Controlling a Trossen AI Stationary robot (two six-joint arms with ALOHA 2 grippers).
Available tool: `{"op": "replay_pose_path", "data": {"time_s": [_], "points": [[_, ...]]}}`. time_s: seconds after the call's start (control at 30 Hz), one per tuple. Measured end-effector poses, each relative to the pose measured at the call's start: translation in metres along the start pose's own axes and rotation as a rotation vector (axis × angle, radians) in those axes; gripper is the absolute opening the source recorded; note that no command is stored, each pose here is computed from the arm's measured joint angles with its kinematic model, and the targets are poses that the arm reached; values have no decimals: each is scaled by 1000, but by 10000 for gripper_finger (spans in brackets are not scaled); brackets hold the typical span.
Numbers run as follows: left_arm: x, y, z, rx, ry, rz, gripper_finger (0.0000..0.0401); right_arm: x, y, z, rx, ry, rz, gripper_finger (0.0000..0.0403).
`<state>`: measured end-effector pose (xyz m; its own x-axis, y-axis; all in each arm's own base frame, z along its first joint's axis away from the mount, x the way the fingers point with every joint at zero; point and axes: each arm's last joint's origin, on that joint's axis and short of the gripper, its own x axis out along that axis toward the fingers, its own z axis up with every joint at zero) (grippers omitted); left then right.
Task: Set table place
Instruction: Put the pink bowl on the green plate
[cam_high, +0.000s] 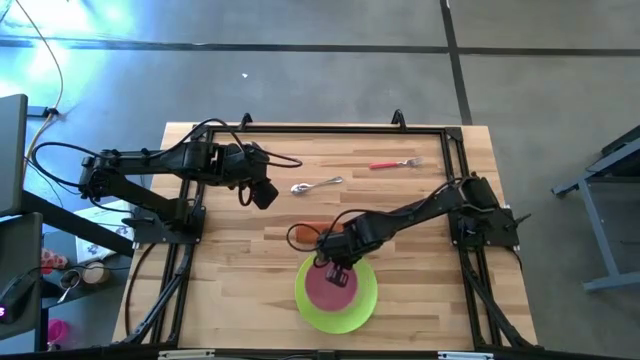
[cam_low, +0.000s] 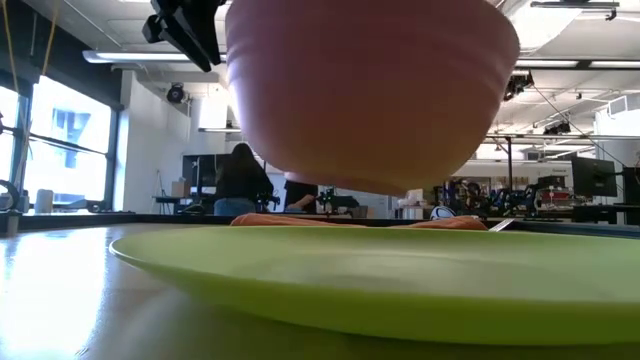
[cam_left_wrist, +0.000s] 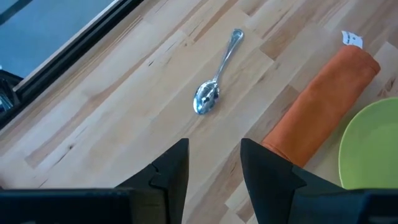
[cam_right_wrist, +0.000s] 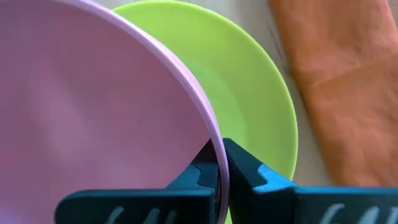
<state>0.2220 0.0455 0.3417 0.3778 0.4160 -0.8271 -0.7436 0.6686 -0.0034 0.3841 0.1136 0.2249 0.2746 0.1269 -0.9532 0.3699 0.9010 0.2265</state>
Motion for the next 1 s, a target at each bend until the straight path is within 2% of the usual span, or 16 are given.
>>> {"op": "replay_pose_path", "data": {"time_s": [0.3,0.53,0.7,1.0], "points": [[0,0,0,37,1,0,136,21,-6,-13,85,40,-12,0],[0,0,0,47,1,0,136,31,-7,-15,142,26,39,0],[0,0,0,56,2,0,136,36,-9,-20,172,68,43,0],[0,0,0,62,2,0,136,30,-5,-17,129,66,60,2]]}}
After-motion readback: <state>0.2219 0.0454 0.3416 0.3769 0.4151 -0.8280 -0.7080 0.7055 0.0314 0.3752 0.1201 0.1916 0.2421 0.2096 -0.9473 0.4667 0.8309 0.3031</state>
